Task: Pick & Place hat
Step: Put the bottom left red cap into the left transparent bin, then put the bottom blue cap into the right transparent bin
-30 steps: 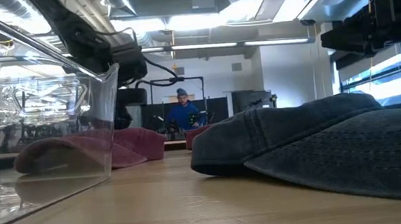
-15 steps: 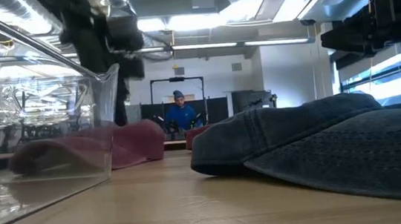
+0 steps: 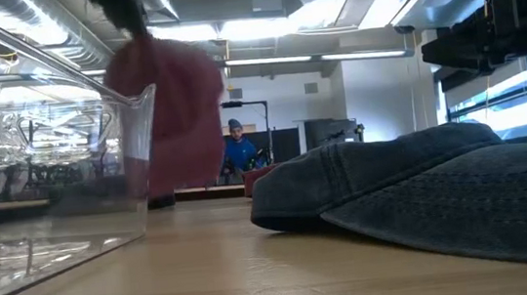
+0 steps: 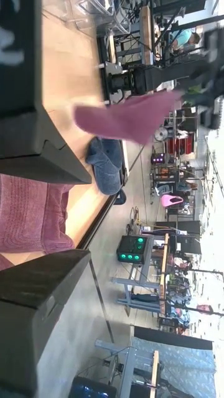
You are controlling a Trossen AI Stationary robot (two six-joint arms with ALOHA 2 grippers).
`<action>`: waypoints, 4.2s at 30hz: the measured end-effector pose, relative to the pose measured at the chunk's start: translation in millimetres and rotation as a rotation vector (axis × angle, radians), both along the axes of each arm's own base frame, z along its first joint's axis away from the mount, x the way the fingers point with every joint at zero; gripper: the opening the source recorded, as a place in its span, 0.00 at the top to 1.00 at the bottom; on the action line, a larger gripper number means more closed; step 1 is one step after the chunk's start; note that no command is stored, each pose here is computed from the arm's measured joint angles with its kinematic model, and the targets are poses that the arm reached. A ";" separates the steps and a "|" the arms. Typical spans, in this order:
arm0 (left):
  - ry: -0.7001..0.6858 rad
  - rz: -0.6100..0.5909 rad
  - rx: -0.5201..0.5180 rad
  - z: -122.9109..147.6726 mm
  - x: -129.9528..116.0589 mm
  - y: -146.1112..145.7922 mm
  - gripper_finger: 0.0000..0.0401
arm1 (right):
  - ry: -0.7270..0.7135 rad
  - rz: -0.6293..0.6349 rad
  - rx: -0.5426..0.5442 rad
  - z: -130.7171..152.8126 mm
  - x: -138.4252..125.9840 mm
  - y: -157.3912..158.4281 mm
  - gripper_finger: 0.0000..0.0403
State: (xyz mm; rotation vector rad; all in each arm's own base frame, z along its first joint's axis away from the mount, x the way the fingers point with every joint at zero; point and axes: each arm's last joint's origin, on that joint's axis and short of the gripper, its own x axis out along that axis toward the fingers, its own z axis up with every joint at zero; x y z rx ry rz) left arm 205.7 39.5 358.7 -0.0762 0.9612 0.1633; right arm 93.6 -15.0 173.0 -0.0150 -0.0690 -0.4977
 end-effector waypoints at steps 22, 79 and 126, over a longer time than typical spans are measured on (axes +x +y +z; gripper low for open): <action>-0.055 0.165 -0.546 121.1 -80.9 -83.5 0.90 | 0.000 0.000 0.000 0.0 0.0 0.0 0.55; 0.610 0.251 -0.313 -25.1 -80.2 -165.5 0.72 | 0.000 0.000 0.000 0.0 0.0 0.0 0.55; -0.707 0.006 -0.155 67.8 -59.9 -73.5 0.51 | -0.110 0.366 0.104 31.1 14.4 9.4 0.55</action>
